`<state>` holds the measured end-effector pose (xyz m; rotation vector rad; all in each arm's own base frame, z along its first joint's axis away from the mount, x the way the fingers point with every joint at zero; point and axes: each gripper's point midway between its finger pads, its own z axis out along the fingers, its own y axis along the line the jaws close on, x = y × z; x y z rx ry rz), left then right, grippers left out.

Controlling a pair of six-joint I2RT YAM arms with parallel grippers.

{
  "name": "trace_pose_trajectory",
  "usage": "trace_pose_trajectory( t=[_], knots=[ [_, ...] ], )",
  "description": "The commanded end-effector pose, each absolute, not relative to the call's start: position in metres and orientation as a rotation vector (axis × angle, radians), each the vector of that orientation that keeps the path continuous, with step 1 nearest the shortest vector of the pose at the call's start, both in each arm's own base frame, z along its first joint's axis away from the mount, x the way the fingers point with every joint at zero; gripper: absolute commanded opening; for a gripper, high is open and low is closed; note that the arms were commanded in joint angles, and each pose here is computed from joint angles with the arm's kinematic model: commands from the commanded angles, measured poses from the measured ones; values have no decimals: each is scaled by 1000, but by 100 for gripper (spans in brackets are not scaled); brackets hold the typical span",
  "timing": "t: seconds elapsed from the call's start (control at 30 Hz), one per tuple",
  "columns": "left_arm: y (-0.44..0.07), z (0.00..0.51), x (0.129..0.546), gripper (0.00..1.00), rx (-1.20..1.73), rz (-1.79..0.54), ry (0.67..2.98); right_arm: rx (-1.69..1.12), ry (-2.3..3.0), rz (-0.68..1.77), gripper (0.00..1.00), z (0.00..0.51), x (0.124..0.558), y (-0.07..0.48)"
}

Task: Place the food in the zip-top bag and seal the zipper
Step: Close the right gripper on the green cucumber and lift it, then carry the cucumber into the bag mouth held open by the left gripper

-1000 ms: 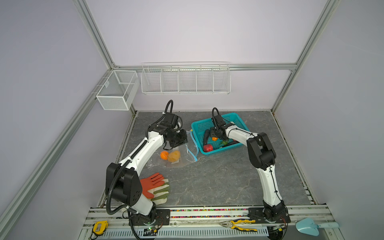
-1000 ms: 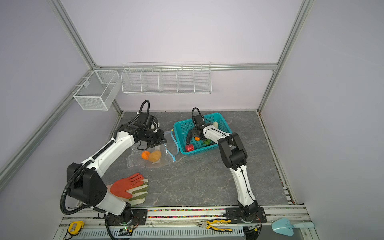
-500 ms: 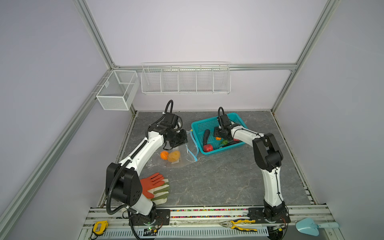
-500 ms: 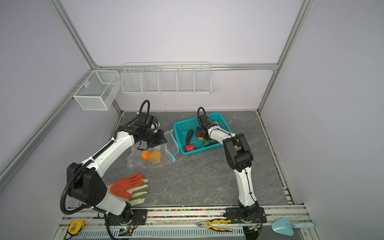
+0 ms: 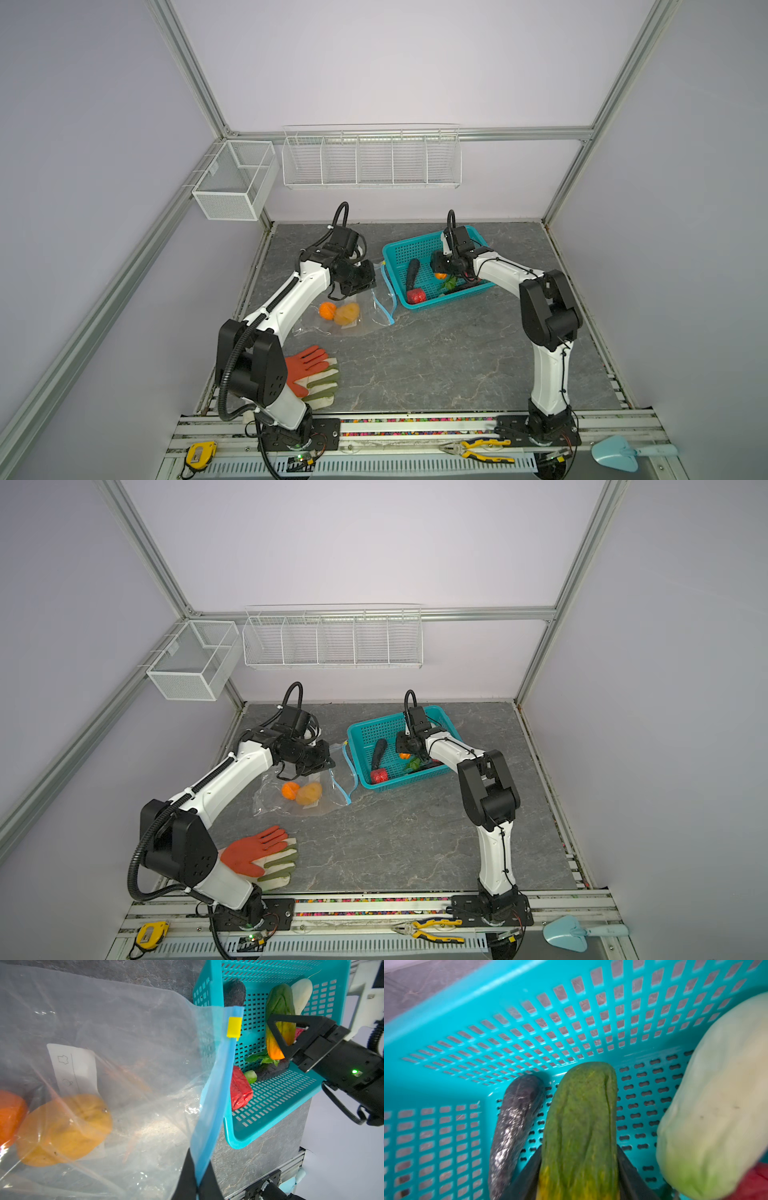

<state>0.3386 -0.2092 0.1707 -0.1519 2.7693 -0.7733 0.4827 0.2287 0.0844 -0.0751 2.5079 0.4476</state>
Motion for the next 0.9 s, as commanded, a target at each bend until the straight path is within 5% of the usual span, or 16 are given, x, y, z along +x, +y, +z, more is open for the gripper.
trace_pose_trajectory(
  t=[0.0,0.87],
  knots=[
    [-209,180,344,0,-128,-768,2750,-189,2472,479,48,106,475,226],
    [-212,185,348,0,-127,-790,2735,-879,2230,1124,48,185,326,320]
  ],
)
